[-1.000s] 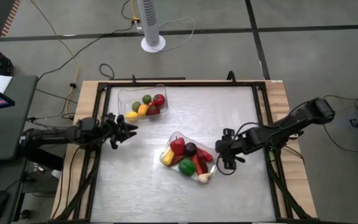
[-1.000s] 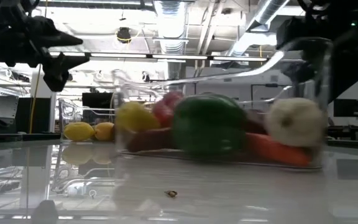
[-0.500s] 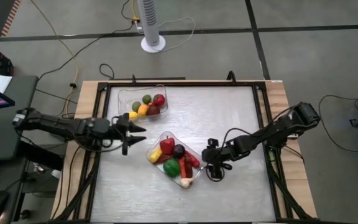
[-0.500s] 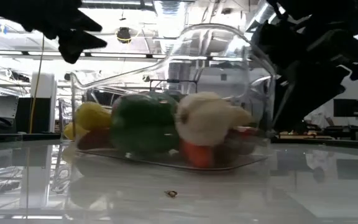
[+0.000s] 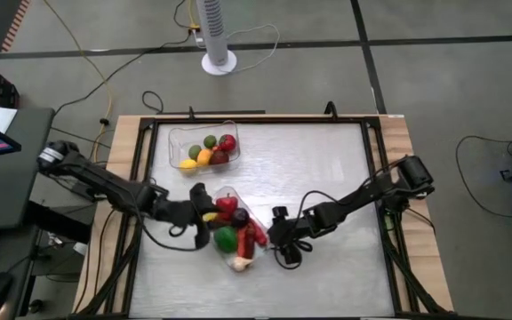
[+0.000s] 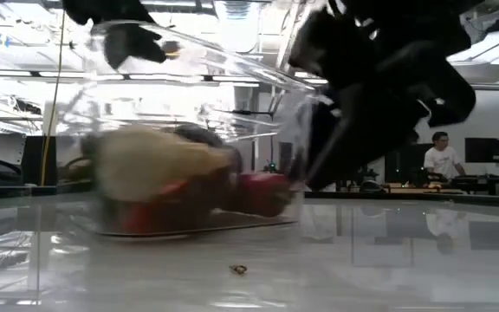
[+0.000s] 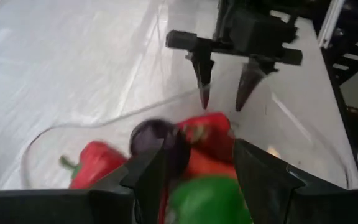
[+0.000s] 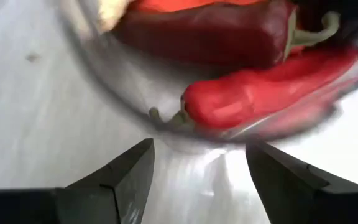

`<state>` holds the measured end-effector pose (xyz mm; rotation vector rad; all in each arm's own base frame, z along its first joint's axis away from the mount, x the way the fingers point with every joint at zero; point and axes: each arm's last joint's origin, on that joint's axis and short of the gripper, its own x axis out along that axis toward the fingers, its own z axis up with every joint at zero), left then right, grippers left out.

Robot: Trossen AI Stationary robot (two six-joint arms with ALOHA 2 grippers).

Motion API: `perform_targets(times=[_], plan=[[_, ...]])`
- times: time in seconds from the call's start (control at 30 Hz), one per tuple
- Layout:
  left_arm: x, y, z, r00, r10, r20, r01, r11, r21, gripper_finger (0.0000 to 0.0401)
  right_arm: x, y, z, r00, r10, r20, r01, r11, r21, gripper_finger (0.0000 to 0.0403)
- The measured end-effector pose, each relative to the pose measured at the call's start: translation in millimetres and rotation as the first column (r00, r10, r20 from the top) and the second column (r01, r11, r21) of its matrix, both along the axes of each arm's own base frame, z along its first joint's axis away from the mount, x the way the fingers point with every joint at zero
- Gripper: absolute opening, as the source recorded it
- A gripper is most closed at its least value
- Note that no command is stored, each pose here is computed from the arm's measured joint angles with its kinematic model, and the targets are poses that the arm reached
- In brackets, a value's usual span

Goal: Sort produce into baskets
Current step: Adjust the bottom transparent bin

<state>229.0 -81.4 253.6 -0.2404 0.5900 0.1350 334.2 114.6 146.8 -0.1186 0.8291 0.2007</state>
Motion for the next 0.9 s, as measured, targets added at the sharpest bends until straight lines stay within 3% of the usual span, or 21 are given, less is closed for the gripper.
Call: perform_targets(times=[0.3,0.67,0.9], plan=[[17,-35,9,0.997,0.078,-0.017,-0.078,0.997,-0.013,0.0174,13,25,24,0.979,0.152,0.139,-0.147,0.988,-0.042,0.0279],[-11,-71,4,0.981,0.192,0.001,-0.191,0.978,-0.084,0.0174,11,26,29,0.973,0.160,0.167,-0.137,0.980,-0.144,0.0279],[-26,-89,-2,0.987,0.137,-0.085,-0.151,0.970,-0.188,0.0174,14,16,28,0.969,0.187,0.159,-0.154,0.967,-0.202,0.0279]])
